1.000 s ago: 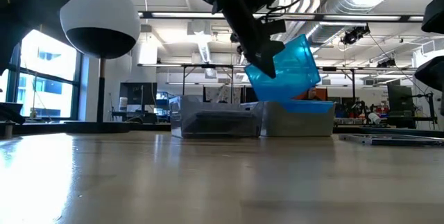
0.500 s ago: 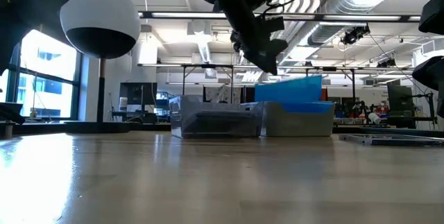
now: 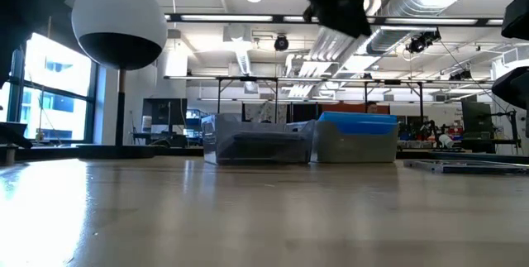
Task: Pick & place jewel cases by type
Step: Put the blue CD case into the white bin
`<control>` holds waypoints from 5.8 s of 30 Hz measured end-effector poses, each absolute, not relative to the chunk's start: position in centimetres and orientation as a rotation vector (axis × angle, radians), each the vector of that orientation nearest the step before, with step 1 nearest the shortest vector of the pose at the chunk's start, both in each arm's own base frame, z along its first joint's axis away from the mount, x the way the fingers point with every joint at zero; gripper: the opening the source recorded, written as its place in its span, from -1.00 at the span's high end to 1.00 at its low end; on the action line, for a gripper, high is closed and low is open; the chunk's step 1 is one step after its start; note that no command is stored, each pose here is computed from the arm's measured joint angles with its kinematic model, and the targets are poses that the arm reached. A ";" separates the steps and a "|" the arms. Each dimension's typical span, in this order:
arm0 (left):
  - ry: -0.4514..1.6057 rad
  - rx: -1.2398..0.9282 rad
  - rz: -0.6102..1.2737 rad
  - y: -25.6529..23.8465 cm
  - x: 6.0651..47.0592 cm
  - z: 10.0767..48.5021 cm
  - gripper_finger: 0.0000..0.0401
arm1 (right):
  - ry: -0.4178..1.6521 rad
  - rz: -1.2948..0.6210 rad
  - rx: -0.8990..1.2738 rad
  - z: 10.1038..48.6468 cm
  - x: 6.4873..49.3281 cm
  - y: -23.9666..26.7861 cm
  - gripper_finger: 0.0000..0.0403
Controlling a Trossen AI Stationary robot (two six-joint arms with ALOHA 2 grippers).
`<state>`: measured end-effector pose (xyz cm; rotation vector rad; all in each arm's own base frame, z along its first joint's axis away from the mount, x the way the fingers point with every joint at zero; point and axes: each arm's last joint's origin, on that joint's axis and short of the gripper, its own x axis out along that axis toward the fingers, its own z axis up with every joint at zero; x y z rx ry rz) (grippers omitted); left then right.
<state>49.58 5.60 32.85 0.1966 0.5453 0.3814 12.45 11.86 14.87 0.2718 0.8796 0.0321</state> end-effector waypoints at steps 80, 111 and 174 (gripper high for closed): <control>1.071 -0.120 0.320 -1.7 38.6 38.3 0.14 | 0.845 0.263 -0.432 15.7 23.5 19.8 -0.09; 0.980 -0.640 -0.021 -3.5 47.1 14.6 0.14 | 0.864 0.023 -0.585 10.1 19.9 21.0 -0.09; 0.381 -0.555 -0.440 -1.7 37.4 40.3 0.14 | 0.647 -0.452 -0.944 20.8 20.4 13.2 0.88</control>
